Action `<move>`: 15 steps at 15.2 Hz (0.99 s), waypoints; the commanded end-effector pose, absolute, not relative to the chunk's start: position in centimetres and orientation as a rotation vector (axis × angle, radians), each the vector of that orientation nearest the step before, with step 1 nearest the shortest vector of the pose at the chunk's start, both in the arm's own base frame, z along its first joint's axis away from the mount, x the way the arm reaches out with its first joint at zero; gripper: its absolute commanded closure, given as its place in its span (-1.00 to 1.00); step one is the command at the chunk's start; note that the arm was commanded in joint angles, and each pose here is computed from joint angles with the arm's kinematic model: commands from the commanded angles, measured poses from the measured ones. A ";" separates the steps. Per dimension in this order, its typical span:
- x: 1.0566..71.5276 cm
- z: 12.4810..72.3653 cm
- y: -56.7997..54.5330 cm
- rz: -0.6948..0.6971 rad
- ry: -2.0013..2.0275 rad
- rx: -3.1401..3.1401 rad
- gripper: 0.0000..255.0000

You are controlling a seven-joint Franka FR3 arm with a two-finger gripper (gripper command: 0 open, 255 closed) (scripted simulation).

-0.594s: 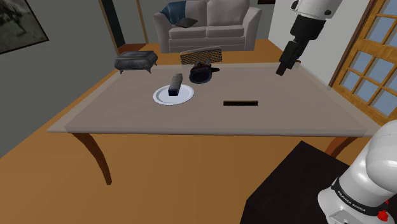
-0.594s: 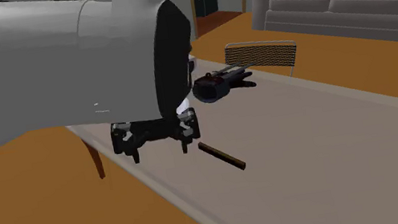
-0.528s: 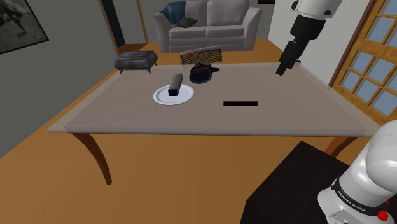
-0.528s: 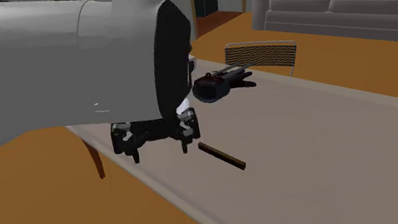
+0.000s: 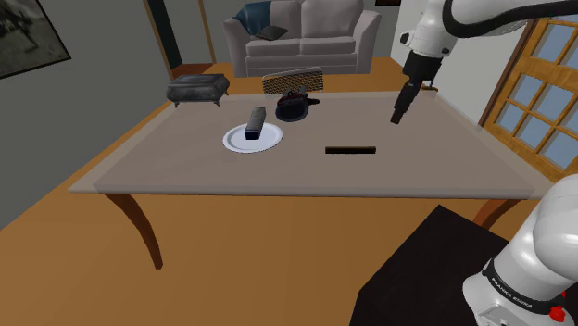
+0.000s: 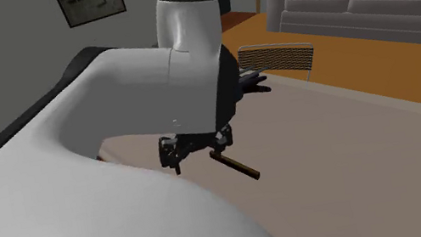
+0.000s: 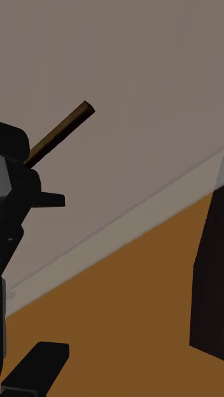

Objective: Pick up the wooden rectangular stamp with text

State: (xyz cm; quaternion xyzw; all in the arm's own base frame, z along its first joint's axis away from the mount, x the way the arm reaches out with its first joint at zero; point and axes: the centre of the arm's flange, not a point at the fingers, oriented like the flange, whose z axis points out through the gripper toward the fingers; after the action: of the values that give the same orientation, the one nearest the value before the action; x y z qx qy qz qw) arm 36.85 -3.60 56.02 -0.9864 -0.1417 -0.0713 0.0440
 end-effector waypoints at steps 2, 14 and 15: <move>39.6 53.4 -5.1 -0.202 -0.536 -3.008 -1.00; 50.4 42.5 -10.2 -0.125 -0.925 -2.947 -1.00; 51.3 41.6 -10.5 -0.118 -0.957 -2.940 -1.00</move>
State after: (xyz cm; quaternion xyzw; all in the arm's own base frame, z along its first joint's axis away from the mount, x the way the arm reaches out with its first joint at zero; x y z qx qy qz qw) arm 50.12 -10.30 42.63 -0.9534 -0.2978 -0.0402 0.0255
